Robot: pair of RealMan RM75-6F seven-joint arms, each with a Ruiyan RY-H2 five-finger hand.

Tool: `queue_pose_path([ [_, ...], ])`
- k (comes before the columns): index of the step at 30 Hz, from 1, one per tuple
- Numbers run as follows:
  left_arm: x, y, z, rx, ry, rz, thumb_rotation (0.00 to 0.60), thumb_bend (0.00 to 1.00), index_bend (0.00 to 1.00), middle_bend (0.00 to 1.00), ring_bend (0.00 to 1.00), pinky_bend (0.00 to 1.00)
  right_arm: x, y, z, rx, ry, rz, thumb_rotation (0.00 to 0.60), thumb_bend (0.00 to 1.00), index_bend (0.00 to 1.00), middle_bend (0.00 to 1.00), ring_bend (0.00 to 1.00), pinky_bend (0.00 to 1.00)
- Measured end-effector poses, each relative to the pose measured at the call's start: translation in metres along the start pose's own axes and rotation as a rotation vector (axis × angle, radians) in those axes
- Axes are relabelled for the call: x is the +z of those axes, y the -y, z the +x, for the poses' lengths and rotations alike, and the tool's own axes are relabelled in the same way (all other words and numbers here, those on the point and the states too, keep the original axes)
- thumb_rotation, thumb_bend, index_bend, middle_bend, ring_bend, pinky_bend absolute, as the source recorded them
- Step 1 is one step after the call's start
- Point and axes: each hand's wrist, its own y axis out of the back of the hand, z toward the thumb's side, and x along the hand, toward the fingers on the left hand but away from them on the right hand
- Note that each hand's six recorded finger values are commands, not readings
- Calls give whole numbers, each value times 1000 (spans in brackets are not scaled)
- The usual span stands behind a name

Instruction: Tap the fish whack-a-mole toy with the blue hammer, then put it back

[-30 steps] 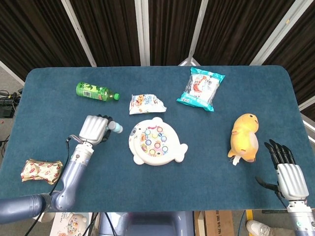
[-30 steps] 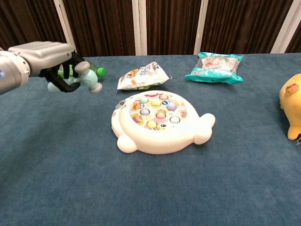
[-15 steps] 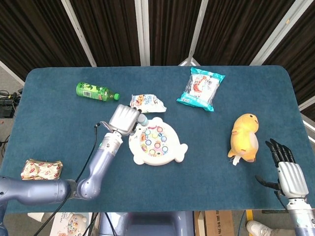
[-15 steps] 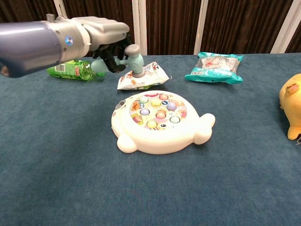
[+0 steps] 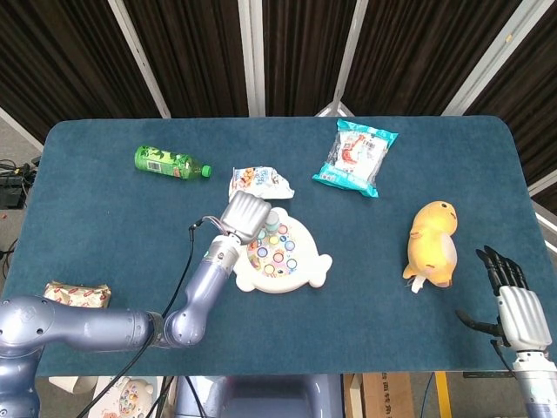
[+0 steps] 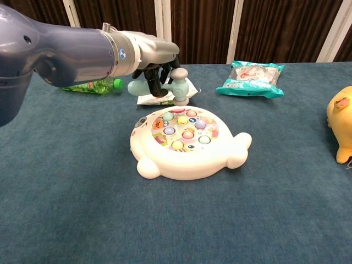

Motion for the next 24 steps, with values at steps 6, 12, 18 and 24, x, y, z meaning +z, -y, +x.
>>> queue_pose_path([
  [6,-5,5,0,-30,-5,8,600,720,668,544,489,670,1,0,1,-3,-3,5,600,188,0,0,0,0],
  [12,-6,17,0,-53,-3,16,600,720,668,544,489,670,1,0,0,-1,-1,2,600,188,0,0,0,0],
  [18,-6,22,2,-56,-4,24,600,720,668,544,489,670,1,1,0,0,-3,4,600,188,0,0,0,0],
  [24,-10,25,3,-58,-10,40,600,720,668,545,489,670,1,1,0,1,-2,3,600,188,0,0,0,0],
])
